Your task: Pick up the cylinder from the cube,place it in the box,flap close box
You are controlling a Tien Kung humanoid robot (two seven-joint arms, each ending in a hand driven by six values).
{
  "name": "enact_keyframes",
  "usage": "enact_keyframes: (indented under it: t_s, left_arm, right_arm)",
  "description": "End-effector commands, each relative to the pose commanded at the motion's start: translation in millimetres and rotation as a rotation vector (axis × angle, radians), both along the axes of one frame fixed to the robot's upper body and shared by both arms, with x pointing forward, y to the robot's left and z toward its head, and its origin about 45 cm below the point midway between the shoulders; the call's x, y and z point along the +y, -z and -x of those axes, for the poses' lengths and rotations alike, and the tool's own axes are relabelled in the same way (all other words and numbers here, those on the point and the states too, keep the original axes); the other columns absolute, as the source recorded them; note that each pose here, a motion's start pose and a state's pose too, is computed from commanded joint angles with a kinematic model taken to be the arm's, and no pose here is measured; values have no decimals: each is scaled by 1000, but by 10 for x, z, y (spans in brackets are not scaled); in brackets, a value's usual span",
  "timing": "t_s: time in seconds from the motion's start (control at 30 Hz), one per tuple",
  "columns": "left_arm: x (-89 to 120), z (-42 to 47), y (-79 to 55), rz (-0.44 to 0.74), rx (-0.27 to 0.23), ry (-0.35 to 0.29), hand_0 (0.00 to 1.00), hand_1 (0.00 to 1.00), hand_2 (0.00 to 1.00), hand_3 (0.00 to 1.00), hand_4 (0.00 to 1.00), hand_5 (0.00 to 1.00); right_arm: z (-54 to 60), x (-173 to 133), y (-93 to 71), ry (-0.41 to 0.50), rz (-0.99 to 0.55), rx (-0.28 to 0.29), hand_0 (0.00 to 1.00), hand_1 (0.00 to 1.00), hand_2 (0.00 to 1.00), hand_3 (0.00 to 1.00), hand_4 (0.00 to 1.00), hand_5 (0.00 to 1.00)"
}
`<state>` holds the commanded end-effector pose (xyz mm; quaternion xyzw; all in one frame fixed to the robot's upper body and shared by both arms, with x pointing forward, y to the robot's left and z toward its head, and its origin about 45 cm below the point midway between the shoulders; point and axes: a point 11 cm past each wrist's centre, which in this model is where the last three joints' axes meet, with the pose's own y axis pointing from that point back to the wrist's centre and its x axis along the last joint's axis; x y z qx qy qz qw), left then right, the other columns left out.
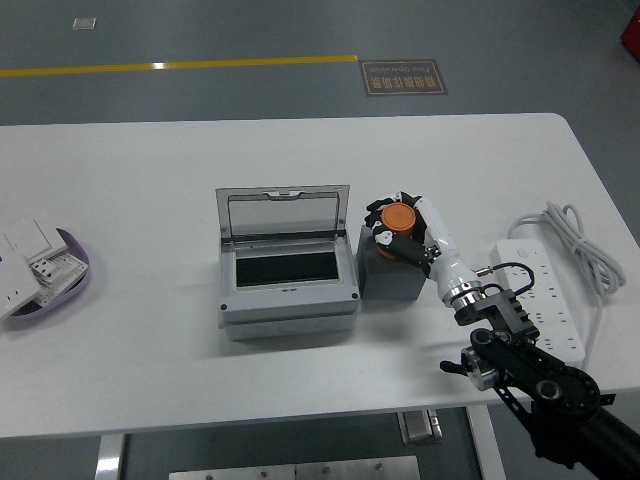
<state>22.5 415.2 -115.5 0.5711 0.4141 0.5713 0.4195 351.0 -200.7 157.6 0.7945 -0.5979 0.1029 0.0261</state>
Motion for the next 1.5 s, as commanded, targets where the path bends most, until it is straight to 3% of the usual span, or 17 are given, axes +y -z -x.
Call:
enact_keyframes:
  t_s: [0.3,0.33,0.5,0.53,0.7,0.73,1.07,1.3,1.33,1.5]
  left_arm:
    - [-1,-6,0,0,0,0,588,610,606,626,643,171]
    - [0,-4,0,0,0,0,588,610,605,627,645,172]
    - [8,2,-3,-2,3,-1,588,610,605,627,645,172]
    - [11,4,-4,-3,4,0,588,610,607,627,644,171]
    - [31,8,-10,-7,7,1,588,610,607,627,644,171]
    - [35,9,-11,-7,7,1,587,610,606,627,644,171]
    - [94,32,-30,-19,19,-4,587,610,606,627,644,171]
    - [114,44,-37,-23,24,-7,587,610,606,627,644,171]
    - [115,43,-37,-23,24,-7,587,610,606,627,644,171]
    - [112,36,-37,-23,23,-7,587,610,606,627,644,171]
  right_arm:
    - [131,407,-327,-116,87,-91,266,296,289,203,2,2]
    - [155,471,-356,-136,103,-95,172,255,269,193,2,2]
    - [222,720,-397,-210,213,-99,172,255,269,193,2,2]
    - [225,773,-399,-221,245,-102,75,189,255,185,2,2]
    - [212,983,-419,-266,397,-126,75,189,255,185,2,2]
    - [205,1015,-423,-273,433,-131,11,165,251,182,2,2]
    - [146,1287,-440,-339,828,-169,2,159,241,177,2,2]
    - [138,1383,-460,-336,981,-226,2,178,265,204,2,2]
    - [142,1397,-459,-342,991,-231,53,260,348,370,2,2]
    - [159,1445,-440,-373,1032,-235,53,260,348,370,2,2]
